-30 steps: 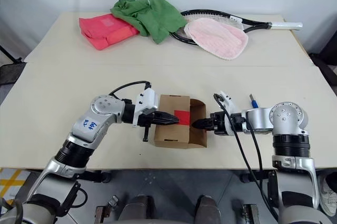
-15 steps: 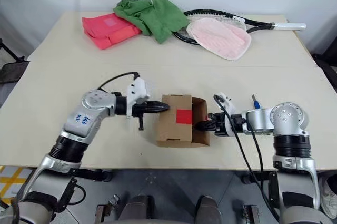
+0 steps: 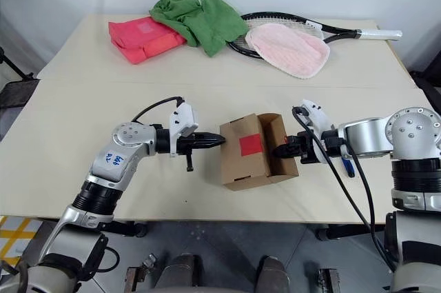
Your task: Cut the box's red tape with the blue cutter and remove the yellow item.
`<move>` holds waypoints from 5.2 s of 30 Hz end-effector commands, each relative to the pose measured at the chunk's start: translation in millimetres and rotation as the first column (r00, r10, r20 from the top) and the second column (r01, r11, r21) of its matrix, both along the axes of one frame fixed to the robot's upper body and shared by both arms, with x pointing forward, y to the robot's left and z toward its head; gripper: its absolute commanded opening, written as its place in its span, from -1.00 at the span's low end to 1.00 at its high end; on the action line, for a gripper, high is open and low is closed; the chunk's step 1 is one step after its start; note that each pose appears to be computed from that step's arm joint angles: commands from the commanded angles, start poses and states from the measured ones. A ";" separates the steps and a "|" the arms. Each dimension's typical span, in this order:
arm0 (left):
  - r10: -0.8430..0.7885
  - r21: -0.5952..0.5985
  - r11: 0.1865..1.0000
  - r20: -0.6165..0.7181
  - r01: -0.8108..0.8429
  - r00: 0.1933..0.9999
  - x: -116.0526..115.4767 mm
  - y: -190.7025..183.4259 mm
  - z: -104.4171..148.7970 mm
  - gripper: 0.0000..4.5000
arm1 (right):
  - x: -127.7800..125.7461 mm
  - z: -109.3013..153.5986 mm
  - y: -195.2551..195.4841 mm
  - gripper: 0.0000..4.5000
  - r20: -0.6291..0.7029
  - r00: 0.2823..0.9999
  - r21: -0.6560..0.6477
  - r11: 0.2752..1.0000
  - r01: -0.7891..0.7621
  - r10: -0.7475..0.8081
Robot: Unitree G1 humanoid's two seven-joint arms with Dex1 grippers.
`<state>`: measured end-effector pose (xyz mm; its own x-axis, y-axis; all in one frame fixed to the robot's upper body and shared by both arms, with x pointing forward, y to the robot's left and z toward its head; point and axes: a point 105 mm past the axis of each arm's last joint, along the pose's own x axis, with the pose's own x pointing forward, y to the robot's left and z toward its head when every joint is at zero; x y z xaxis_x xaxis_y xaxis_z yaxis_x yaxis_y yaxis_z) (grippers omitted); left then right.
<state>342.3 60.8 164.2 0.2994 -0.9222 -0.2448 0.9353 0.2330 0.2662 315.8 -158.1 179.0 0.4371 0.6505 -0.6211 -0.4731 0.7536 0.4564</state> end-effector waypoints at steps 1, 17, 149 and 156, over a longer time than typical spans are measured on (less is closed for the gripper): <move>-0.053 0.050 0.997 -0.060 0.056 0.997 -9.6 -10.0 -21.8 -1.00 | -7.4 30.9 16.6 -0.98 0.104 0.990 0.021 0.995 -0.097 0.094; -0.092 0.061 0.993 -0.190 0.105 0.978 -29.5 -14.6 -43.1 -1.00 | -31.0 44.7 33.0 -0.98 0.184 0.972 -0.095 0.987 -0.130 0.146; 0.000 -0.011 1.000 -0.359 -0.004 0.933 -45.5 31.2 -21.2 -1.00 | -24.5 34.0 12.2 -0.98 0.395 0.915 -0.474 0.871 0.128 0.081; 0.000 -0.045 0.999 -0.395 -0.020 0.919 -45.7 24.9 -22.7 -1.00 | -20.8 28.1 12.2 -0.98 0.405 0.912 -0.453 0.880 0.143 0.060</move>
